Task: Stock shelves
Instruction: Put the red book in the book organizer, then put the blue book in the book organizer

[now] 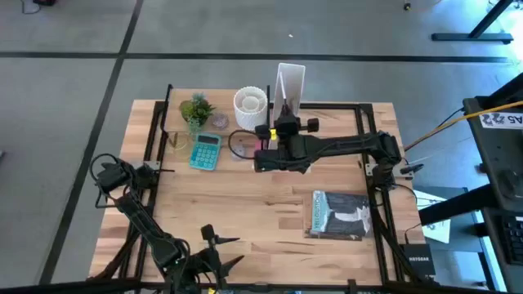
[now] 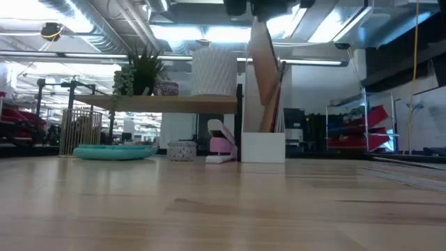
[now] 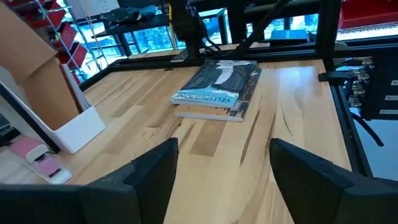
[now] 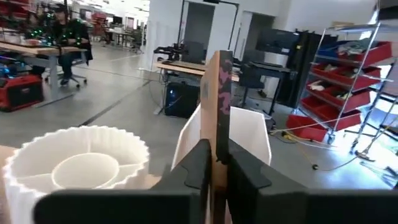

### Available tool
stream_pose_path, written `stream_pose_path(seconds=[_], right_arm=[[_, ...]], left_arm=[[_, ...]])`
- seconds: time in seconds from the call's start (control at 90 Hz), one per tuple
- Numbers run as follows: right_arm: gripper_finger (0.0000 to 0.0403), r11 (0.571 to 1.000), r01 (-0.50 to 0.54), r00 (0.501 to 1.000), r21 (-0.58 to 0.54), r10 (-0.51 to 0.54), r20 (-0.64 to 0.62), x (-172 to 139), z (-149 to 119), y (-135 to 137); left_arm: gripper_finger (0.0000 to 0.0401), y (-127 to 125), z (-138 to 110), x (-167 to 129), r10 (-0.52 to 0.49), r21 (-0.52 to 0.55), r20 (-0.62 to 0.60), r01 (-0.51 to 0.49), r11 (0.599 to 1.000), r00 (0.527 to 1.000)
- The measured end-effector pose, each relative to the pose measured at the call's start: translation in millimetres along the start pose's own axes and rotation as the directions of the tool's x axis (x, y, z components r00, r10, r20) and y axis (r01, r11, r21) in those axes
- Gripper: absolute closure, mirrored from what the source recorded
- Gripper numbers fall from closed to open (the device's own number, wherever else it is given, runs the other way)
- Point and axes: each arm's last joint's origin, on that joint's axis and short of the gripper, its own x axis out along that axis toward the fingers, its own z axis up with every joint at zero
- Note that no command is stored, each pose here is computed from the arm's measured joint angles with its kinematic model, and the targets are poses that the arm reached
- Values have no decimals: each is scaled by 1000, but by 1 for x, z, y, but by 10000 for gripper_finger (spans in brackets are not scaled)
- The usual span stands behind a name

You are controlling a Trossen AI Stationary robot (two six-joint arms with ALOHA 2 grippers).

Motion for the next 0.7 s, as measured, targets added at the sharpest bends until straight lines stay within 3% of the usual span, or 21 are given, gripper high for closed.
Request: stream_pose_path(seconds=[0.322,0.522,0.633,0.7], right_arm=[[233,997,-15,1000,-74,15,1,-6,-16,0],[209,980,-146,988,-134,150,21,-57,-10,-8],[210,937,-248,965,-246,262,28,-98,-6,-18],[212,872,-326,938,-366,345,-14,-126,-8,-24]], left_arm=[[166,0,0,0,0,0,0,0,1000,1000],[166,0,0,0,0,-1,0,0,1000,1000],[166,0,1,0,-2,-1,-1,2,1000,1000],[166,0,0,0,-3,-1,-2,3,1000,1000]])
